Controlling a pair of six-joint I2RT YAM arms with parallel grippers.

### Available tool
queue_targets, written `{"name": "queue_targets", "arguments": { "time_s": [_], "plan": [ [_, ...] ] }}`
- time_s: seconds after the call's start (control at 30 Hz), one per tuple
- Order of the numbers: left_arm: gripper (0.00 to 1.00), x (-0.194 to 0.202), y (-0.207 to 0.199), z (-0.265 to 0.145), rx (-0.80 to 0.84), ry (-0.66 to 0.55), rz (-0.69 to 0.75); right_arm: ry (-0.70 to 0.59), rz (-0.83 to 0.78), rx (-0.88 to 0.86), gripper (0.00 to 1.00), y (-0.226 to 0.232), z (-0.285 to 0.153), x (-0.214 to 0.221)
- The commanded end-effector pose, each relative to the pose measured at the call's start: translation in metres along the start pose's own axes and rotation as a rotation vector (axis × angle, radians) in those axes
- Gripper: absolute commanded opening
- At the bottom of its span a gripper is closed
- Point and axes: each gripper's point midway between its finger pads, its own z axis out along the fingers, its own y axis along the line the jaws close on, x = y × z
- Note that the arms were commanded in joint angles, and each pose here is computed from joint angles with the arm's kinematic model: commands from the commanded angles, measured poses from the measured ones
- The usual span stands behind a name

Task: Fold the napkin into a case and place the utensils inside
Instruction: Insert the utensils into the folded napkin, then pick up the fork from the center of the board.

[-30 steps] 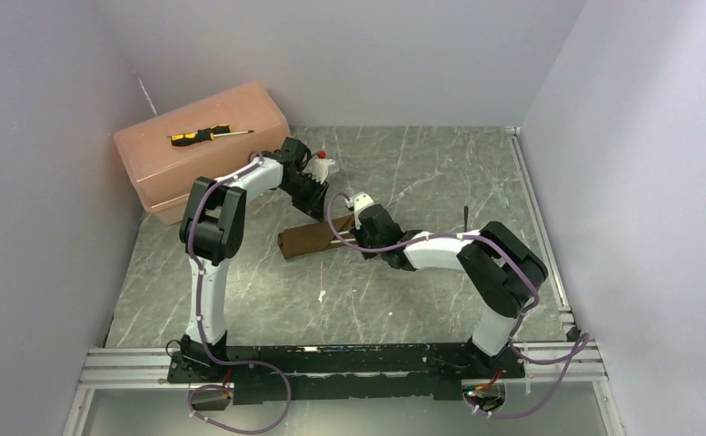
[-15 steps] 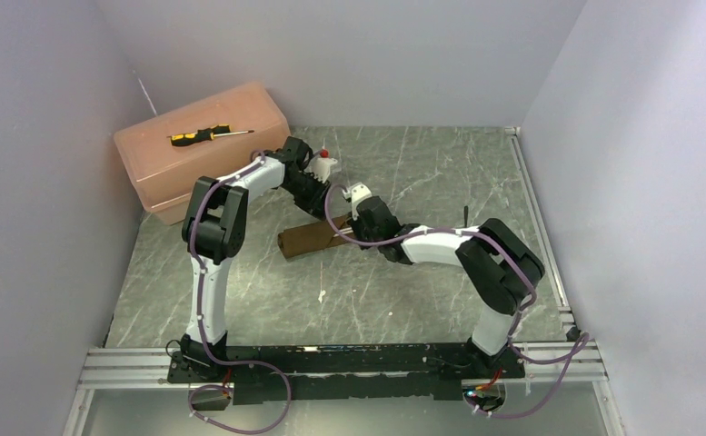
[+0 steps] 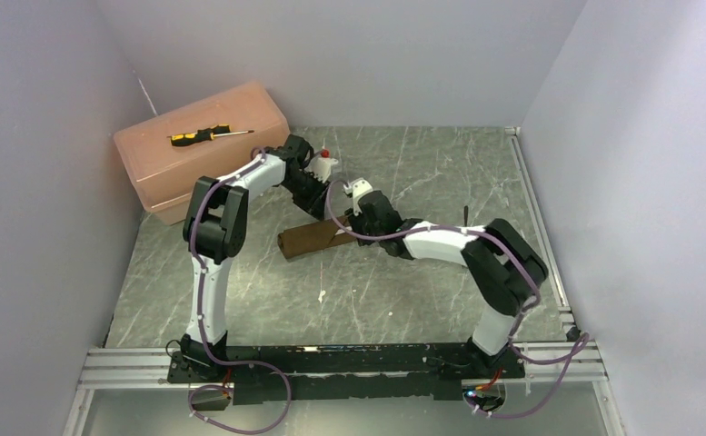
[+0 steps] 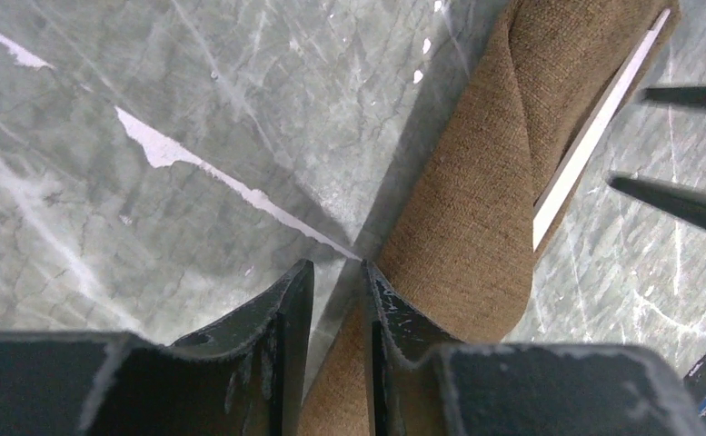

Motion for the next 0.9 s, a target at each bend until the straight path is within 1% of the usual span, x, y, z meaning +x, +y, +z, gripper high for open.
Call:
{"name": "queue_targets", "arguments": {
  "time_s": [0.0, 0.07, 0.13, 0.17, 0.2, 0.27, 0.33, 0.43, 0.5, 0.57, 0.6, 0.73, 0.77, 0.8, 0.83, 0.87],
  "plan": [
    [0.33, -0.006, 0.007, -0.02, -0.036, 0.015, 0.002, -0.139, 0.05, 0.021, 0.48, -0.012, -0.048, -0.052],
    [0.35, -0.012, 0.008, -0.03, -0.046, -0.004, -0.001, -0.146, 0.098, 0.05, 0.62, -0.026, -0.065, -0.058],
    [0.38, -0.018, 0.008, -0.039, -0.056, -0.019, -0.002, -0.152, 0.171, 0.086, 0.79, -0.046, -0.081, -0.063],
    [0.4, -0.021, 0.009, -0.044, -0.064, -0.024, -0.002, -0.152, 0.218, 0.113, 0.94, -0.06, -0.089, -0.063],
    [0.41, -0.024, 0.01, -0.049, -0.072, -0.026, 0.0, -0.157, 0.273, 0.137, 0.99, -0.075, -0.096, -0.063],
    [0.43, -0.031, 0.01, -0.059, -0.083, -0.036, 0.005, -0.178, 0.405, 0.211, 1.0, -0.111, -0.11, -0.058],
    [0.45, -0.041, 0.012, -0.072, -0.107, -0.056, 0.012, -0.172, 0.57, 0.368, 1.0, -0.154, -0.122, -0.041],
    [0.48, -0.053, 0.019, -0.09, -0.152, -0.087, 0.014, -0.086, 0.609, 0.52, 1.0, -0.196, -0.135, -0.015],
    [0.5, -0.059, 0.023, -0.1, -0.185, -0.107, 0.017, 0.005, 0.642, 0.634, 0.99, -0.214, -0.141, 0.011],
    [0.52, -0.063, 0.026, -0.109, -0.22, -0.112, 0.022, 0.071, 0.68, 0.734, 0.96, -0.23, -0.145, 0.037],
    [0.53, -0.065, 0.028, -0.113, -0.236, -0.114, 0.024, 0.094, 0.705, 0.751, 0.95, -0.235, -0.145, 0.048],
    [0.57, -0.071, 0.033, -0.126, -0.298, -0.124, 0.038, 0.187, 0.793, 0.76, 0.79, -0.247, -0.129, 0.091],
    [0.62, -0.071, 0.034, -0.129, -0.312, -0.126, 0.042, 0.199, 0.805, 0.751, 0.75, -0.248, -0.124, 0.097],
    [0.7, -0.071, 0.034, -0.132, -0.321, -0.124, 0.045, 0.211, 0.81, 0.746, 0.72, -0.247, -0.121, 0.102],
    [0.75, -0.071, 0.035, -0.135, -0.33, -0.122, 0.047, 0.217, 0.814, 0.742, 0.7, -0.246, -0.118, 0.105],
    [0.75, -0.072, 0.035, -0.136, -0.337, -0.119, 0.053, 0.225, 0.814, 0.736, 0.67, -0.245, -0.115, 0.109]
  ]
}}
